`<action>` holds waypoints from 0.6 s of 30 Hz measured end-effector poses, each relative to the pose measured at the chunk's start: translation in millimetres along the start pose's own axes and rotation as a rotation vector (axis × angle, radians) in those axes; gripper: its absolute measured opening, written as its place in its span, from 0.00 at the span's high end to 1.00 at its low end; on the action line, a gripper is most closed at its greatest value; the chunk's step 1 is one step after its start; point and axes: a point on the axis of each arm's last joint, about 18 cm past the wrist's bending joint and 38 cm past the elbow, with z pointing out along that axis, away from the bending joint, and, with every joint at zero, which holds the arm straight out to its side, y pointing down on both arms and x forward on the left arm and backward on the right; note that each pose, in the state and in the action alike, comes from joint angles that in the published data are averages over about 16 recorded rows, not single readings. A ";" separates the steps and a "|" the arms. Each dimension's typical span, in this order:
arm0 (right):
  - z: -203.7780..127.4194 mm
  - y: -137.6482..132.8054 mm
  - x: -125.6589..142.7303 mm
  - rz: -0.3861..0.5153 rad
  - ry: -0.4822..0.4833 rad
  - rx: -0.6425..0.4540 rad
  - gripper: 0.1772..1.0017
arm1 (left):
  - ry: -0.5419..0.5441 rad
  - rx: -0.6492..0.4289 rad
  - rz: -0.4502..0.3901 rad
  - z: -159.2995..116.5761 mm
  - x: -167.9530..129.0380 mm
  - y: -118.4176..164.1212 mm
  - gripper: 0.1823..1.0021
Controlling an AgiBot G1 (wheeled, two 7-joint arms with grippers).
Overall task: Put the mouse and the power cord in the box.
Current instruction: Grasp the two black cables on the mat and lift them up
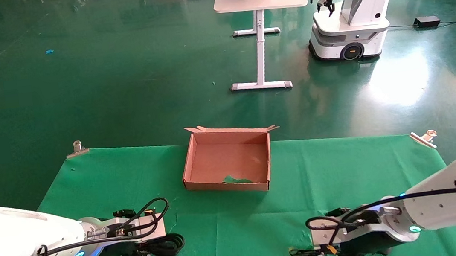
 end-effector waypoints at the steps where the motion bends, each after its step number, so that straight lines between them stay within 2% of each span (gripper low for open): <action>1: -0.1 0.0 0.0 0.000 0.000 0.000 0.26 | 0.000 0.000 0.000 0.0 0.0 0.0 0.27; 18: -0.6 0.4 -0.5 -0.004 -0.001 -0.001 0.73 | 0.000 0.000 0.000 0.0 0.0 0.0 0.73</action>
